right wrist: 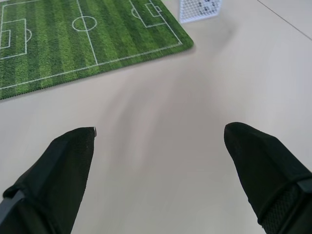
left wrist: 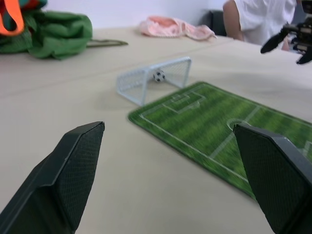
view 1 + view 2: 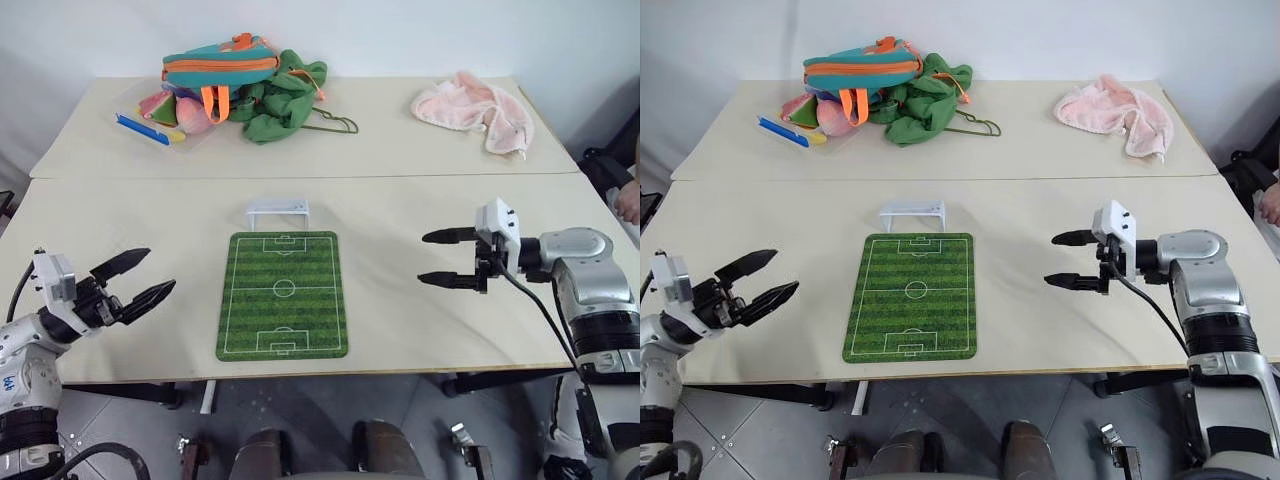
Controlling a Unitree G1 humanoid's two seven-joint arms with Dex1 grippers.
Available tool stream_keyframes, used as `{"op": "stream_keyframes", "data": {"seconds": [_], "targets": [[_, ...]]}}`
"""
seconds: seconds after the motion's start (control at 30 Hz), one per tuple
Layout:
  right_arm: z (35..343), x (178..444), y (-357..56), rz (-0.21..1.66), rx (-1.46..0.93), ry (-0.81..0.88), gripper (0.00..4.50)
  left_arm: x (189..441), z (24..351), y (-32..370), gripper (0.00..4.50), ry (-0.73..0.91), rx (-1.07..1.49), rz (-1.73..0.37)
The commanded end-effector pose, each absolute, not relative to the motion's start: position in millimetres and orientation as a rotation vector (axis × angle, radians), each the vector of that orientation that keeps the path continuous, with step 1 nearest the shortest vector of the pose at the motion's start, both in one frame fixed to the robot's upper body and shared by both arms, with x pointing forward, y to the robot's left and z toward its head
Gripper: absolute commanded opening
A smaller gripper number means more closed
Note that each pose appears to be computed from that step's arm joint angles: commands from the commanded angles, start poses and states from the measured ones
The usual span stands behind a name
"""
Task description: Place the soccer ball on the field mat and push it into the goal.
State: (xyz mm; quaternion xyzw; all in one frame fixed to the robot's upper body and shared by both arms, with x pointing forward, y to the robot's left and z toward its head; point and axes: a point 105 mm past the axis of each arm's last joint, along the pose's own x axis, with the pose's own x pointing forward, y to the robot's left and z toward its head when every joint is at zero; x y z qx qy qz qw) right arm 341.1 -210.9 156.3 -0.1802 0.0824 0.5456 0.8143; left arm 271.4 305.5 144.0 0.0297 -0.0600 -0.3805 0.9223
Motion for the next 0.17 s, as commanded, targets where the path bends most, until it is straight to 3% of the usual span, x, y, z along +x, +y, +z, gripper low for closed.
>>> {"op": "stream_keyframes", "data": {"seconds": [0.03,0.17], "targets": [[170,338,-222,1.104,-0.391,0.109,4.45,263,159,315,4.50,-0.143,0.099,-0.749],[161,327,-227,1.077,-0.375,0.129,4.45,253,157,321,4.50,-0.081,0.123,-0.745]]}}
